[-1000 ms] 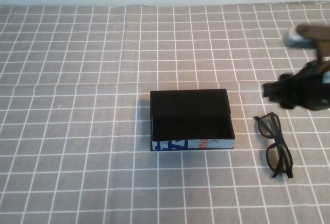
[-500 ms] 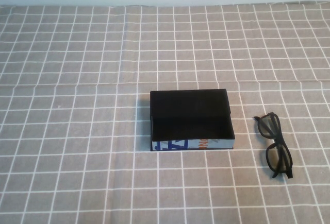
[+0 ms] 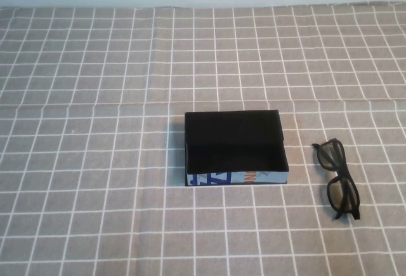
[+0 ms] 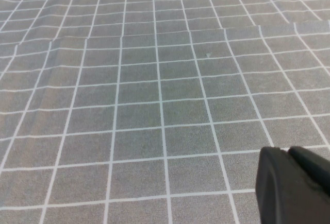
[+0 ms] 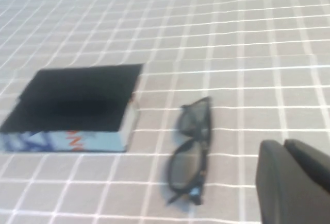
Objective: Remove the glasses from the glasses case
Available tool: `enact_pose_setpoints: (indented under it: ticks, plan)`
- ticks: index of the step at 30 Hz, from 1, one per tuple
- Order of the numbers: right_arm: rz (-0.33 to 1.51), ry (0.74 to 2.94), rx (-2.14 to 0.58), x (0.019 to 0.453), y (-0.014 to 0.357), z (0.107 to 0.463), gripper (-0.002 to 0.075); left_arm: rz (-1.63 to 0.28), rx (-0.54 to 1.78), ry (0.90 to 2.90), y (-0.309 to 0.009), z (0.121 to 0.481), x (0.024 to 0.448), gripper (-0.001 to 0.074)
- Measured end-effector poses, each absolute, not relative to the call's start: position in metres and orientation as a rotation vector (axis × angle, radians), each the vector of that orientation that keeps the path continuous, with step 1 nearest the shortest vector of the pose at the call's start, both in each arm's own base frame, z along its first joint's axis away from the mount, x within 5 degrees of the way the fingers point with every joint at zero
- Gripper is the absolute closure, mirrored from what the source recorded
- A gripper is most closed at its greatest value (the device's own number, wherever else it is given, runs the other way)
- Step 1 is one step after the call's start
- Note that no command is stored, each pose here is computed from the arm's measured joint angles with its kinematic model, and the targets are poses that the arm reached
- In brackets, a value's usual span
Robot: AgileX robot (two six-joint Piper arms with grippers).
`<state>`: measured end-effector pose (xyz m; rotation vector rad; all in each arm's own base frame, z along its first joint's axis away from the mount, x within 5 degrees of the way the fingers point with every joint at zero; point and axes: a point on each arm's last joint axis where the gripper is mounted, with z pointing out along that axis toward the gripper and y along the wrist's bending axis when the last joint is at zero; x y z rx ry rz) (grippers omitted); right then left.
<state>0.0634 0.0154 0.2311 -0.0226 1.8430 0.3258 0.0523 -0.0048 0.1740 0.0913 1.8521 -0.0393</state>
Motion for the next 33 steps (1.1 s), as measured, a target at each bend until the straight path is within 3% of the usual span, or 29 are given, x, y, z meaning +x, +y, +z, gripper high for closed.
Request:
enact_pose_setpoints:
  ticks: [12,33]
  plan:
    - [0.165,1.727,0.042,0.055,0.006,0.185,0.0743,-0.039,0.091,1.852,-0.005,0.174,0.052,0.074]
    - [0.2,1.817,0.034,0.054,0.008,0.176,0.0743,-0.039,0.091,1.852,-0.005,0.174,0.052,0.074]
